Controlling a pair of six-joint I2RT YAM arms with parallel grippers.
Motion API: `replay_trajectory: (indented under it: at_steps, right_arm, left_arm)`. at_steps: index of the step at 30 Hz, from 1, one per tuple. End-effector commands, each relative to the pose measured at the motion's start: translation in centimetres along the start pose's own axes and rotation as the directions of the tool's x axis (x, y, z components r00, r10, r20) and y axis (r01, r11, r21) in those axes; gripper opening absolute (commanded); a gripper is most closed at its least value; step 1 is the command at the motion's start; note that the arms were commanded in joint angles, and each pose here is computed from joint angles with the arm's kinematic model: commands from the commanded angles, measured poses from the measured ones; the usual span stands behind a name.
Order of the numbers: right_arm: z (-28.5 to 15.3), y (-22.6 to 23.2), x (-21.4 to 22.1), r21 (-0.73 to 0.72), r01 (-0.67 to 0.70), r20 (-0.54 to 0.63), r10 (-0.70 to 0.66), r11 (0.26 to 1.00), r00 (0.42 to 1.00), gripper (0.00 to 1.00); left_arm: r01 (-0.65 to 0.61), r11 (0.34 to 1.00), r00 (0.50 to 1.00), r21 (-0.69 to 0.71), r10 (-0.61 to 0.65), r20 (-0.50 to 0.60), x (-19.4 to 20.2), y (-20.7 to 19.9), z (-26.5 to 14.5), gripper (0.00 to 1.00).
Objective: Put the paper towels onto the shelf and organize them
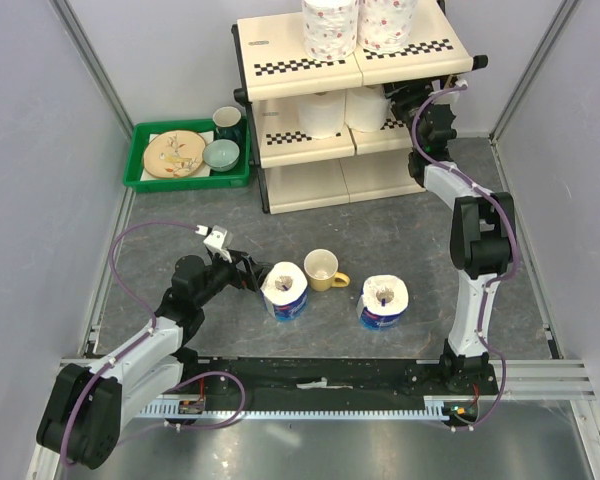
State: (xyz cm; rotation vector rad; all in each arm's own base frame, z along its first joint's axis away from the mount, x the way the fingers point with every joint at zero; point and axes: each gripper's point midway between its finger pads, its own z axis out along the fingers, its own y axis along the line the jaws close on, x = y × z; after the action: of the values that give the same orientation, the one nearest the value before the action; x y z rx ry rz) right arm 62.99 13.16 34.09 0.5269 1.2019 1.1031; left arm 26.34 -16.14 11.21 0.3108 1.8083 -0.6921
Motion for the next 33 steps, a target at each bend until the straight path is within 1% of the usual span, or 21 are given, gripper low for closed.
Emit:
replay_trajectory:
  at_steps: [1,3,4,5,7,8,10,15,18,23,24,25,26,27,28,29,30,31,32,33]
  right_arm:
    - [-0.9,4.0,-2.0,-0.061,0.032,0.059,-0.029,0.998,0.998,0.81]
    - [-1.4,3.9,-2.4,-0.044,0.049,0.075,-0.046,0.998,0.996,0.81]
    - [-1.8,4.9,-3.2,-0.05,0.058,0.094,-0.053,0.997,0.994,0.81]
    - [-2.3,4.5,-3.2,-0.031,0.062,0.099,-0.059,0.998,0.993,0.81]
    - [-3.0,5.7,-4.6,-0.024,0.093,0.144,-0.089,0.995,0.986,0.82]
    - [-3.4,5.3,-4.6,-0.006,0.1,0.145,-0.098,0.995,0.985,0.81]
    - [-4.1,6.1,-5.4,0.002,0.116,0.167,-0.115,0.993,0.979,0.82]
    - [-5.8,6.8,-5.9,0.033,0.129,0.159,-0.133,0.991,0.978,0.82]
    - [-7.8,6.7,-5.9,0.066,0.143,0.15,-0.151,0.988,0.977,0.82]
    - [-13.2,6.6,-5.2,0.116,0.167,0.107,-0.179,0.979,0.978,0.83]
    - [-14.5,8.3,-5.9,0.103,0.175,0.111,-0.186,0.979,0.976,0.83]
    - [-15.8,6.7,-4.7,0.16,0.188,0.052,-0.199,0.969,0.979,0.83]
    - [-16.8,6.9,-4.5,0.172,0.22,0.02,-0.226,0.96,0.974,0.83]
    - [-18.3,9.0,-5.5,0.166,0.24,0.028,-0.248,0.956,0.968,0.83]
    - [-20.0,7.5,-3.9,0.253,0.263,-0.075,-0.253,0.931,0.965,0.83]
    - [-21.1,7.7,-3.6,0.281,0.293,-0.128,-0.267,0.914,0.955,0.84]
    - [-22.7,9.1,-4.3,0.296,0.337,-0.153,-0.304,0.894,0.94,0.84]
    - [-24.8,8.7,-2.9,0.344,0.368,-0.259,-0.29,0.864,0.921,0.84]
    - [-26.2,9.1,-2.4,0.343,0.394,-0.303,-0.296,0.853,0.906,0.85]
    - [-27.6,10.4,-3.1,0.342,0.42,-0.311,-0.321,0.841,0.895,0.85]
  left_arm:
    - [-0.054,0.998,0.998,0.032,0.053,0.018,-1.1,-0.5,0.3,0.99]
    - [-0.054,0.998,0.998,0.032,0.053,0.018,-1.1,-0.5,0.3,0.99]
    - [-0.054,0.998,0.998,0.032,0.053,0.018,-1.1,-0.5,0.4,0.99]
    - [-0.054,0.998,0.998,0.032,0.053,0.018,-1.1,-0.5,0.4,0.99]
    - [-0.054,0.998,0.998,0.031,0.053,0.019,-1.1,-0.5,0.3,0.99]
    - [-0.053,0.998,0.998,0.03,0.052,0.021,-1.2,-0.5,0.3,1.0]
    - [-0.053,0.998,0.998,0.03,0.052,0.021,-1.1,-0.5,0.3,0.99]
    - [-0.056,0.998,0.998,0.023,0.055,0.027,-1.2,-0.4,0.2,0.99]
    - [-0.057,0.998,0.998,0.023,0.056,0.032,-1.3,-0.4,0.1,0.99]
    - [-0.057,0.998,0.998,0.027,0.056,0.035,-1.3,-0.5,0.0,0.99]
    - [-0.057,0.998,0.998,0.025,0.056,0.036,-1.3,-0.5,0.0,0.99]
    - [-0.057,0.998,0.998,0.025,0.056,0.036,-1.3,-0.5,0.0,0.99]
    - [-0.058,0.998,0.998,0.027,0.057,0.037,-1.3,-0.5,0.0,0.99]
    - [-0.058,0.998,0.998,0.024,0.057,0.037,-1.4,-0.5,0.0,0.99]
    - [-0.058,0.998,0.998,0.026,0.057,0.038,-1.4,-0.5,0.0,0.99]
    - [-0.059,0.998,0.998,0.026,0.057,0.04,-1.4,-0.6,0.0,0.99]
    - [-0.058,0.998,0.998,0.024,0.057,0.04,-1.4,-0.5,0.0,0.99]
    - [-0.059,0.998,0.997,0.026,0.058,0.041,-1.5,-0.6,0.0,0.99]
    - [-0.056,0.998,0.998,0.024,0.056,0.039,-1.4,-0.5,0.0,0.99]
    - [-0.057,0.998,0.998,0.026,0.055,0.038,-1.4,-0.5,0.0,0.99]
